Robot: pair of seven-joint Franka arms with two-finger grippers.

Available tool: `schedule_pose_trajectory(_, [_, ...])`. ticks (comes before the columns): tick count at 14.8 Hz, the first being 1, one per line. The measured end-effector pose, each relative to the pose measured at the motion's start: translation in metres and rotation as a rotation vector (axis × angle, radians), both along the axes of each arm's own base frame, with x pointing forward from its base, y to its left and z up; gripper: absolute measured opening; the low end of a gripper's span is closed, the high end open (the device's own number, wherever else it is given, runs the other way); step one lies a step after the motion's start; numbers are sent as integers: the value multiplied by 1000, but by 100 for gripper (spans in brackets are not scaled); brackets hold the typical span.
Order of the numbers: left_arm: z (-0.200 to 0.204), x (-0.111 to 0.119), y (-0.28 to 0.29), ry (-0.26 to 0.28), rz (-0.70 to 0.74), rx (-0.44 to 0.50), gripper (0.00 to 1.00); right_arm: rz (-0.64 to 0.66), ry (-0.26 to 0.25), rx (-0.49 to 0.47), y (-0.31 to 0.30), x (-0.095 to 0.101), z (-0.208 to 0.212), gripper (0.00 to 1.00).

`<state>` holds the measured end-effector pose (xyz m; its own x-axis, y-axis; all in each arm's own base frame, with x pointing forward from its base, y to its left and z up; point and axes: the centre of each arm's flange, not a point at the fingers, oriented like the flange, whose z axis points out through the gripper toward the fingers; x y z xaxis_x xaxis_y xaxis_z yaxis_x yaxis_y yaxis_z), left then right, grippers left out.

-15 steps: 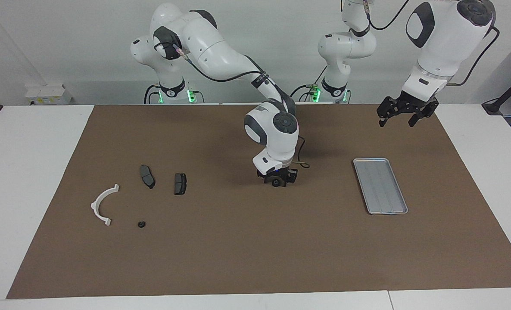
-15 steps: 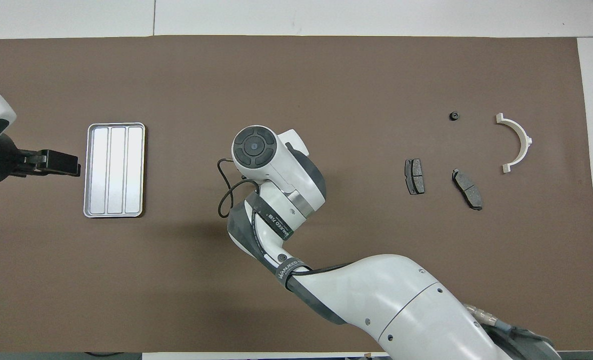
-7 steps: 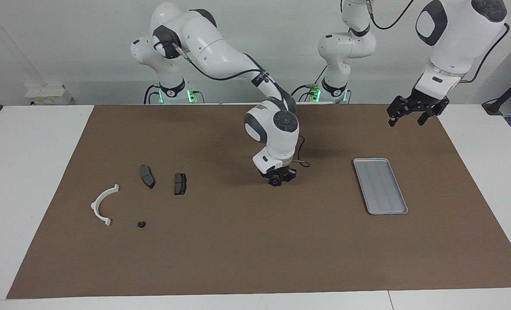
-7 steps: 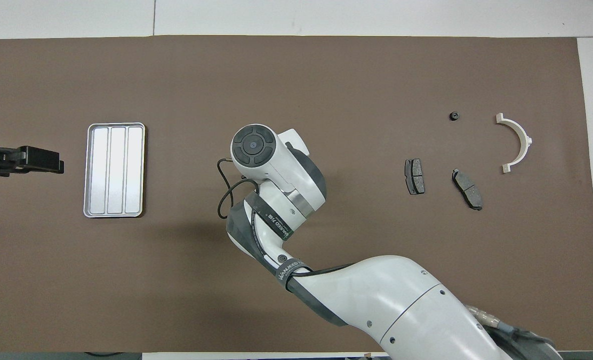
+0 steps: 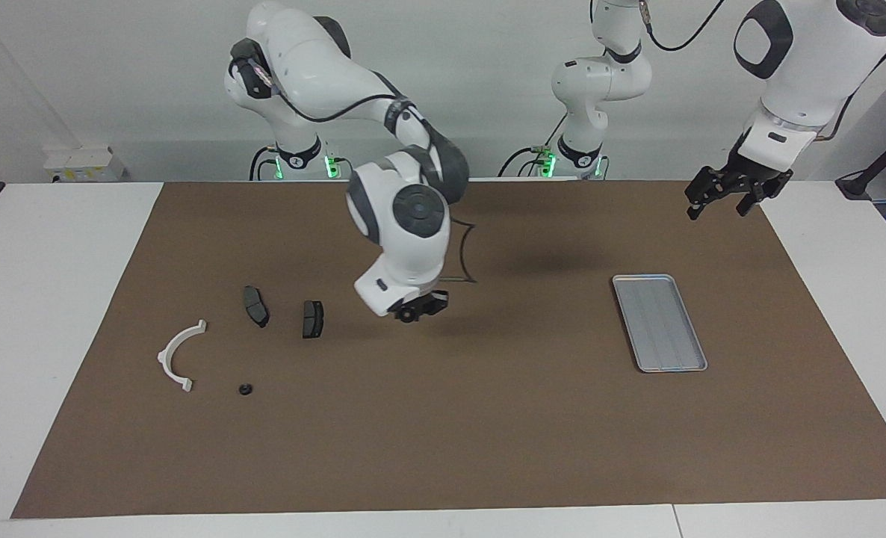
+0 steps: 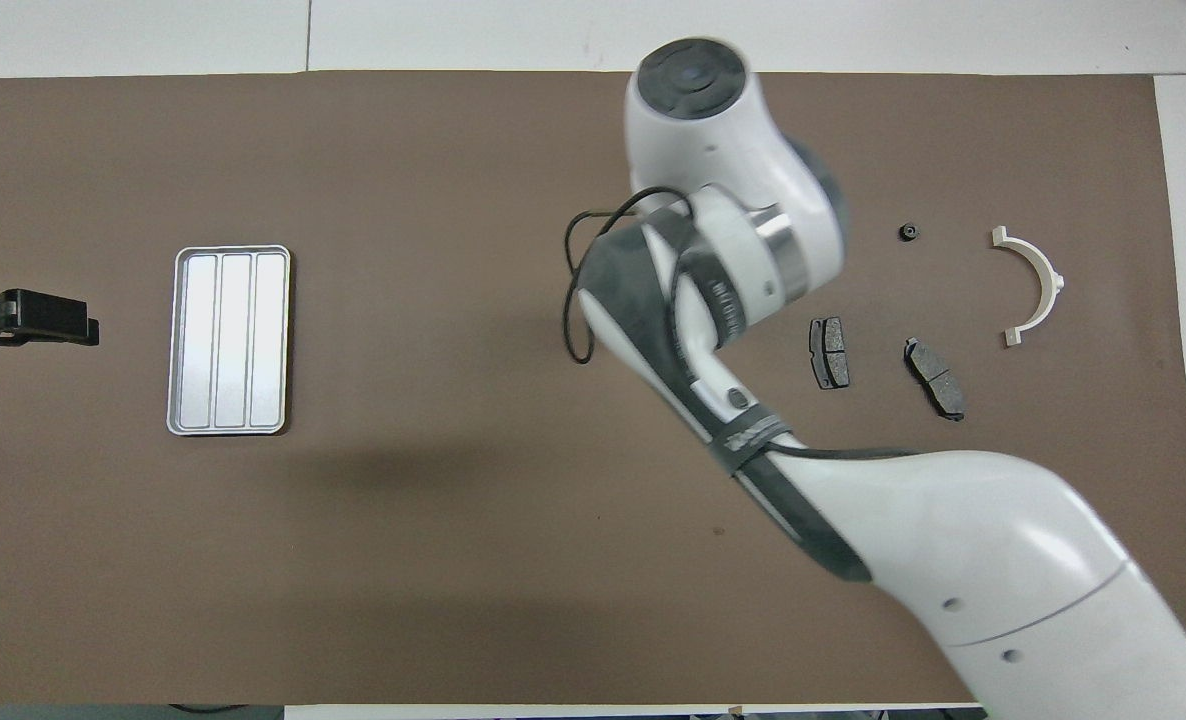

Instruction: Place bearing gear from tray to pile

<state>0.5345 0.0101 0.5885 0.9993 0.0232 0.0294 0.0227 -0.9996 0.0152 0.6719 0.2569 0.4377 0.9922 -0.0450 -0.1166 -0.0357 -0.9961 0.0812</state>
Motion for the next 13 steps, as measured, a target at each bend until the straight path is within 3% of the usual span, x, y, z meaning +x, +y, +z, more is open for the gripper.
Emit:
schedule_pose_trajectory(2, [1, 0, 2, -1, 3, 0, 100, 65, -11, 29, -84, 22, 21, 35])
schedule_pose_trajectory(5, [0, 1, 11, -6, 1, 8, 100, 91, -36, 49, -158, 40, -11, 35])
schedule_pose_trajectory(9, [-3, 3, -2, -8, -31, 25, 100, 67, -50, 54, -188, 34, -94, 35])
schedule_pose_trajectory(13, [-4, 3, -14, -7, -55, 25, 100, 61, -76, 49, -201, 26, -136, 35])
